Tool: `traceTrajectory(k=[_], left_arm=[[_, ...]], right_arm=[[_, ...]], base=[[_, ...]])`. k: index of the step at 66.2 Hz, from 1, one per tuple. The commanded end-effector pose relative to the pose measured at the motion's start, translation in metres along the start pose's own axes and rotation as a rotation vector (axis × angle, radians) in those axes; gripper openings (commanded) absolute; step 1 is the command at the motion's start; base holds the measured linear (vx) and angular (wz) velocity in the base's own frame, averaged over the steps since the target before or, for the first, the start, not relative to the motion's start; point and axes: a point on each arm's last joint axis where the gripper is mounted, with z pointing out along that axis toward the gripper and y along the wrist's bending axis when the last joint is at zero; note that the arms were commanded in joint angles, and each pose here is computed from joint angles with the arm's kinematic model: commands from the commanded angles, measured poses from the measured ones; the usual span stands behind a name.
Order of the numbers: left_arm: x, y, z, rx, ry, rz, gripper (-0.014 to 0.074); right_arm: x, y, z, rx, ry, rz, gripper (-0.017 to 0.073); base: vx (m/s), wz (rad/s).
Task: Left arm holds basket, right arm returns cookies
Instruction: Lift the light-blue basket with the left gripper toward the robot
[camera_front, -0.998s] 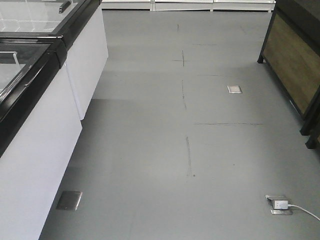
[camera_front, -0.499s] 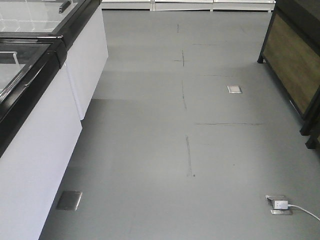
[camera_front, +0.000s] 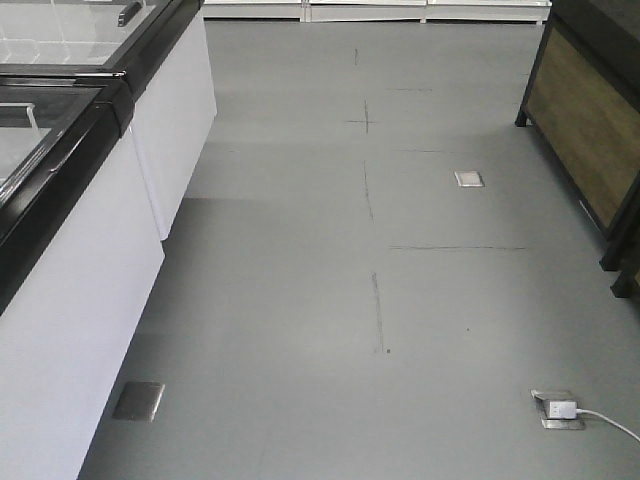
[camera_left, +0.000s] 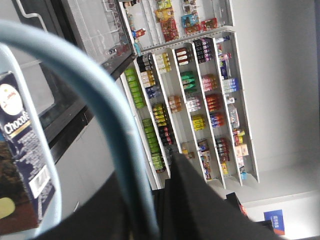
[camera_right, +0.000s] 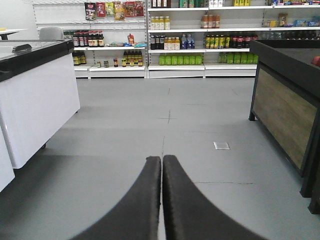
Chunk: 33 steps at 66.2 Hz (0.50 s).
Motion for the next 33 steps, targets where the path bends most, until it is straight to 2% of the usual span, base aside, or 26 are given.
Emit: traceTrajectory(k=[1, 16, 22, 33], left_arm=[[0.005, -0.042, -0.009, 0.148, 0.013, 0.029, -0.0009], [0.03, -0.055, 0.01, 0.181, 0.101, 0.034, -0.0008], [0.052, -0.062, 0.028, 0.197, 0.168, 0.017, -0.0008], [0.102, -0.08, 0.059, 0.242, 0.322, 0.019, -0.0008]], right_arm=[[-0.008, 0.0, -0.001, 0.0, -0.088, -0.014, -0.0009], [-0.008, 0.0, -0.001, 0.0, -0.088, -0.014, -0.0009], [-0.008, 0.0, -0.001, 0.0, -0.088, -0.014, -0.0009], [-0.008, 0.0, -0.001, 0.0, -0.088, -0.014, -0.0009]], base=[[0.0, 0.0], [0.0, 0.0], [0.0, 0.0], [0.0, 0.0]])
